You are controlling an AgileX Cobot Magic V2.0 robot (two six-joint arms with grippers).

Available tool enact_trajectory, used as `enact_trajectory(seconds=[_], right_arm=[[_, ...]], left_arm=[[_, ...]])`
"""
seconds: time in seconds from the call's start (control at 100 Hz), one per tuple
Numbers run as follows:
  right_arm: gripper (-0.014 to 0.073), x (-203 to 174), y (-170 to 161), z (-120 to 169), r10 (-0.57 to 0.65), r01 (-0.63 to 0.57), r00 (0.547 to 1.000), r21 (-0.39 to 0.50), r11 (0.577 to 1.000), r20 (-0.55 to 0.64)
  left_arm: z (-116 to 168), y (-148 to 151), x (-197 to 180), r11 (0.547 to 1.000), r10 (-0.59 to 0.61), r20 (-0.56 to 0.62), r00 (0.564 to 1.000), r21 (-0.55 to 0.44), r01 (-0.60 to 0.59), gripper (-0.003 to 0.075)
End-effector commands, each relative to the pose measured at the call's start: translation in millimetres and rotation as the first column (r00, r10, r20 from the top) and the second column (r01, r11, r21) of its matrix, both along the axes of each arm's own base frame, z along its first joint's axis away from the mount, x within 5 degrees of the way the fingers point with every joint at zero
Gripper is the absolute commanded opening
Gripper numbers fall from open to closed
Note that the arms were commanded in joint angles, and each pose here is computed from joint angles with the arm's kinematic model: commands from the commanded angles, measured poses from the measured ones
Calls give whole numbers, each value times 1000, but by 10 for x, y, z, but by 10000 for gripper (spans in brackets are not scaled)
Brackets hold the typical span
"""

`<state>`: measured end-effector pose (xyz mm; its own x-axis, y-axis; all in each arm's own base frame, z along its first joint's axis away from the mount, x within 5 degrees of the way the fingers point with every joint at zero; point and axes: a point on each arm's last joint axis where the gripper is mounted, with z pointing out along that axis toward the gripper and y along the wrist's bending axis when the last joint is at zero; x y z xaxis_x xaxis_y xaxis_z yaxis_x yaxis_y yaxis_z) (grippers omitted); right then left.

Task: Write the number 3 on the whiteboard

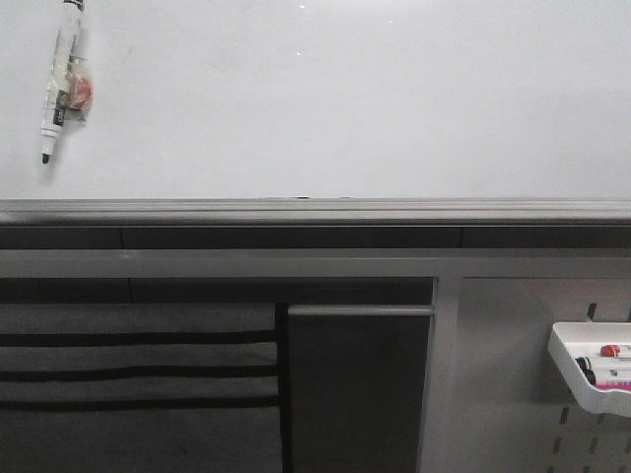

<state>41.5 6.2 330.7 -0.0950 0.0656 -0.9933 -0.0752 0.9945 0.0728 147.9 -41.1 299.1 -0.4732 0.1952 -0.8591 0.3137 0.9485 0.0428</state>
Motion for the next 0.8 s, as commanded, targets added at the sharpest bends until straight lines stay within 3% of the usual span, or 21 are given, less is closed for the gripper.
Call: enact_trajectory(seconds=[0.0, 0.38, 0.79], right_arm=[[635, 12, -5, 164, -9, 8, 996, 10, 1000, 83], [635, 12, -4, 152, -8, 7, 998, 9, 1000, 70], [635, 12, -4, 152, -8, 7, 998, 9, 1000, 70]], left_arm=[[133, -39, 240, 999, 21, 110, 994, -27, -18, 662], [-12, -234, 1102, 998, 53, 59, 997, -47, -50, 662], [-170, -328, 1521, 997, 64, 75, 995, -46, -61, 652]])
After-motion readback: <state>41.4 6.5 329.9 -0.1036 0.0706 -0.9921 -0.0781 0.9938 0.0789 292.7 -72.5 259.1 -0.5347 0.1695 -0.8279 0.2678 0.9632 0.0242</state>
